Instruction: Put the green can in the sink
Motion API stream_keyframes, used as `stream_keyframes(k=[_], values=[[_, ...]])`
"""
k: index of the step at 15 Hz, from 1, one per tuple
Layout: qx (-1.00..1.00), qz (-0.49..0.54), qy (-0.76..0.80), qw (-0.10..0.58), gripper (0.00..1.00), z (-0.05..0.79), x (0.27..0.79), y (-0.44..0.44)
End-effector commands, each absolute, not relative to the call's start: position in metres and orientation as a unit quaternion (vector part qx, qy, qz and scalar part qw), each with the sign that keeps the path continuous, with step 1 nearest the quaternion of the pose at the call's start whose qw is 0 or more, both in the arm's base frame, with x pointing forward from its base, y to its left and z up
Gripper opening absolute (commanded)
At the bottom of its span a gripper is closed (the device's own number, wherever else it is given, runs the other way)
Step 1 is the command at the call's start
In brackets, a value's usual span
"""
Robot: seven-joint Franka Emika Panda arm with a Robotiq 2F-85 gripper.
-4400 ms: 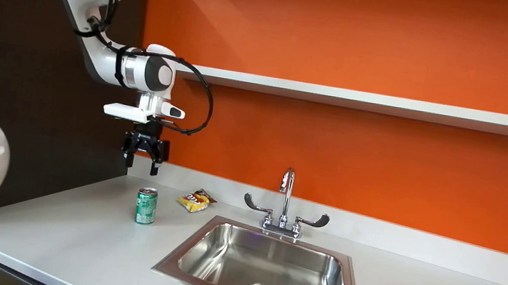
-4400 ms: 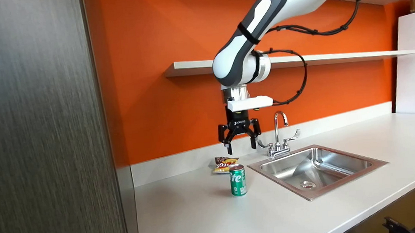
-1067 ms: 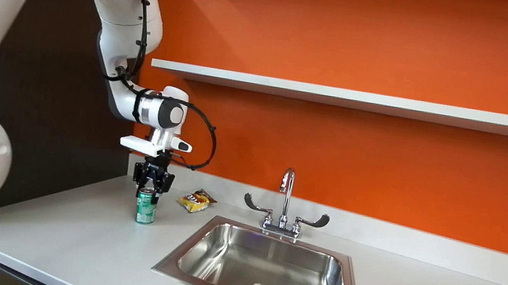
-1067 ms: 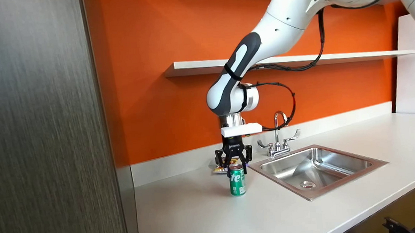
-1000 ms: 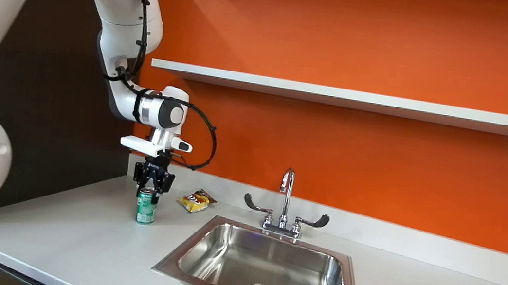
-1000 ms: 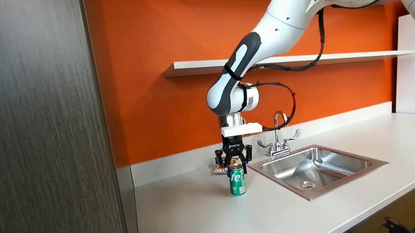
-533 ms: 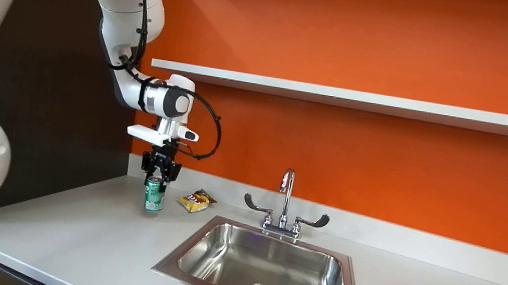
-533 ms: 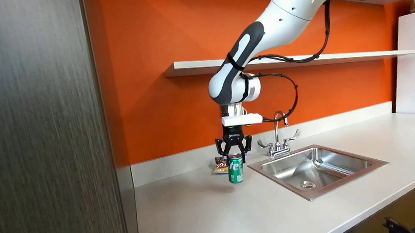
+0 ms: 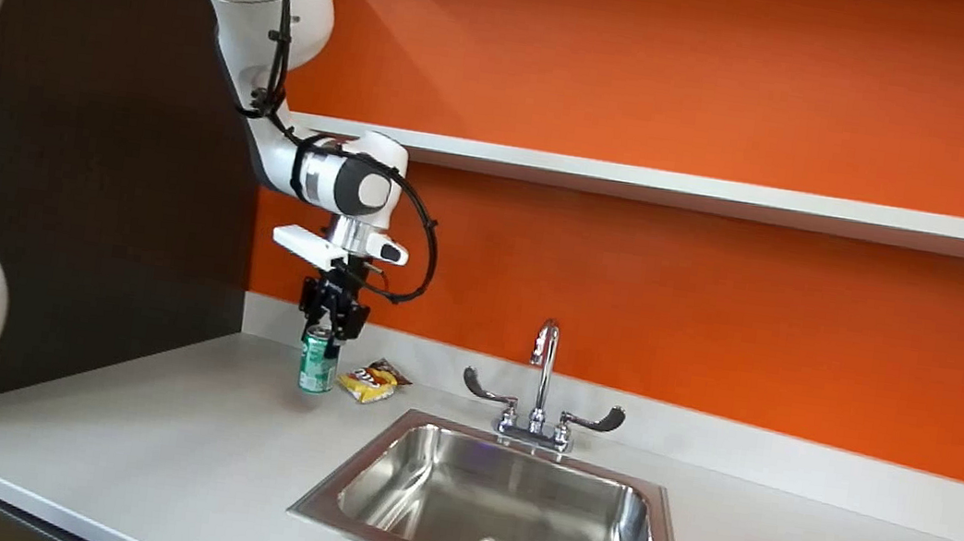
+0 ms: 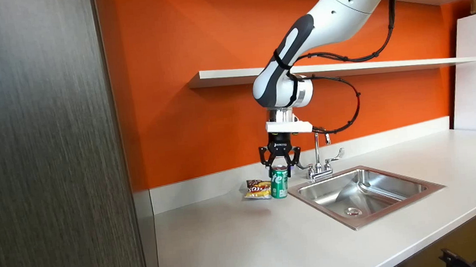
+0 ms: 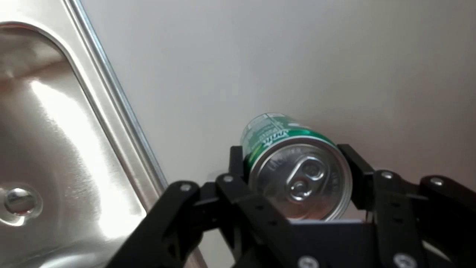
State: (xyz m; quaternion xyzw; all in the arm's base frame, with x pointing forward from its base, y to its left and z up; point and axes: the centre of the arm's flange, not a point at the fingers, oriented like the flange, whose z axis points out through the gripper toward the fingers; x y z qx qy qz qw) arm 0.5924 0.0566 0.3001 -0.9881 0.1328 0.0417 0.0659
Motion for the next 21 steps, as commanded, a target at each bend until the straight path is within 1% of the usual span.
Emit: stream_keyframes(k=[1,12,21], values=[[-0.980,0.042,0.175,0.085,0.38,0.306,0.578,0.014],[-0.939,0.039,0.322,0.112,0.38,0.292,0.557,-0.118],[-0.910,0.040,0.392,0.127,0.38,0.280,0.552,-0.171]])
